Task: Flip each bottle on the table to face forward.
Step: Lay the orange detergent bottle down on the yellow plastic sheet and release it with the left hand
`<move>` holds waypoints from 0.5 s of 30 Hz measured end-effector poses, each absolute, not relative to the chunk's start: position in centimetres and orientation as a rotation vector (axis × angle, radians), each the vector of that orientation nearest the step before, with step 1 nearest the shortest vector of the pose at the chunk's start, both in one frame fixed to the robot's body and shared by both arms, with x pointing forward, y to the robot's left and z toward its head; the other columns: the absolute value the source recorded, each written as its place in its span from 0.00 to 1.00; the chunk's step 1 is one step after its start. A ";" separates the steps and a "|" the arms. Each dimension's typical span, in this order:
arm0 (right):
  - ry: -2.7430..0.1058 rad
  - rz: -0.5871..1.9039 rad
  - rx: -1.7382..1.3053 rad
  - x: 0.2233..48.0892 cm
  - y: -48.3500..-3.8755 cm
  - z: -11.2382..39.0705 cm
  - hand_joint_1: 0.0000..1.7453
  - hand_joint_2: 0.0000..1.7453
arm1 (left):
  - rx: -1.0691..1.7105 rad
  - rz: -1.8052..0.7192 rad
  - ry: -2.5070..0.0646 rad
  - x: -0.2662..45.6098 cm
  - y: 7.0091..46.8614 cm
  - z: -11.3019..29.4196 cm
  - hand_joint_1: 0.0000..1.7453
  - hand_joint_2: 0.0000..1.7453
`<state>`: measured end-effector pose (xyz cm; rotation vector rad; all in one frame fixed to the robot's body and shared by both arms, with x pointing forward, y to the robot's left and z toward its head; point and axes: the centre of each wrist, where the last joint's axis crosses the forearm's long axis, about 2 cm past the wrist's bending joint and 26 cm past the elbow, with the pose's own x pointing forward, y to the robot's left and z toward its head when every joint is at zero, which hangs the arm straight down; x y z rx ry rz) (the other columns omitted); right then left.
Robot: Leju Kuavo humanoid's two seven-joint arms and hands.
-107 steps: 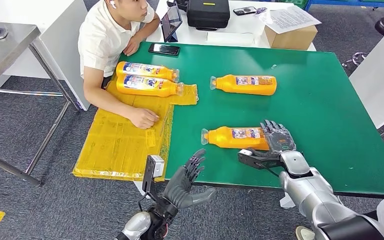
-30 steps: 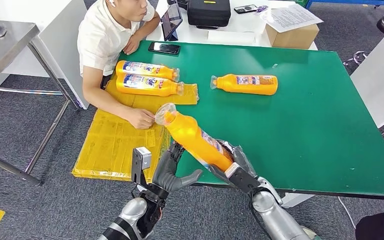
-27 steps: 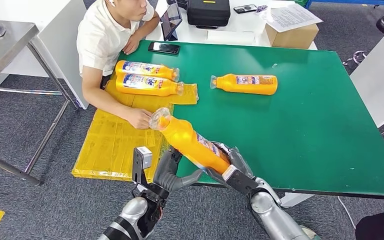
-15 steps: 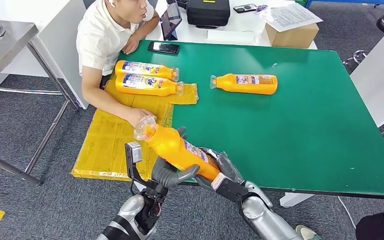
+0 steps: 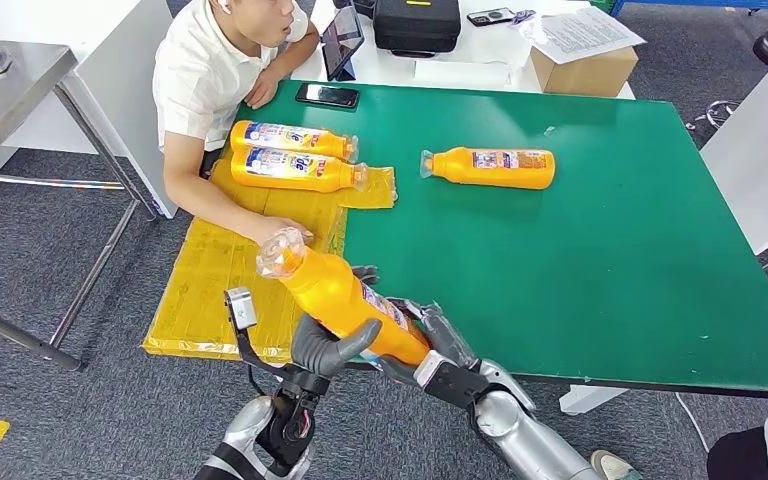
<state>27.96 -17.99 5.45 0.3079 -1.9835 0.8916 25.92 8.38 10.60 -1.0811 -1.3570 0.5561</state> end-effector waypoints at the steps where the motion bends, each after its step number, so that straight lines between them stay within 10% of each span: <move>1: -1.983 0.890 0.313 27.9 -17.9 5.4 0.10 1.00 | -1.086 0.559 -1.360 25.9 8.4 10.6 1.00 1.00; 15: -1.994 0.844 0.350 27.7 -16.7 5.7 0.00 1.00 | -1.135 0.612 -1.387 25.6 8.7 11.3 1.00 1.00</move>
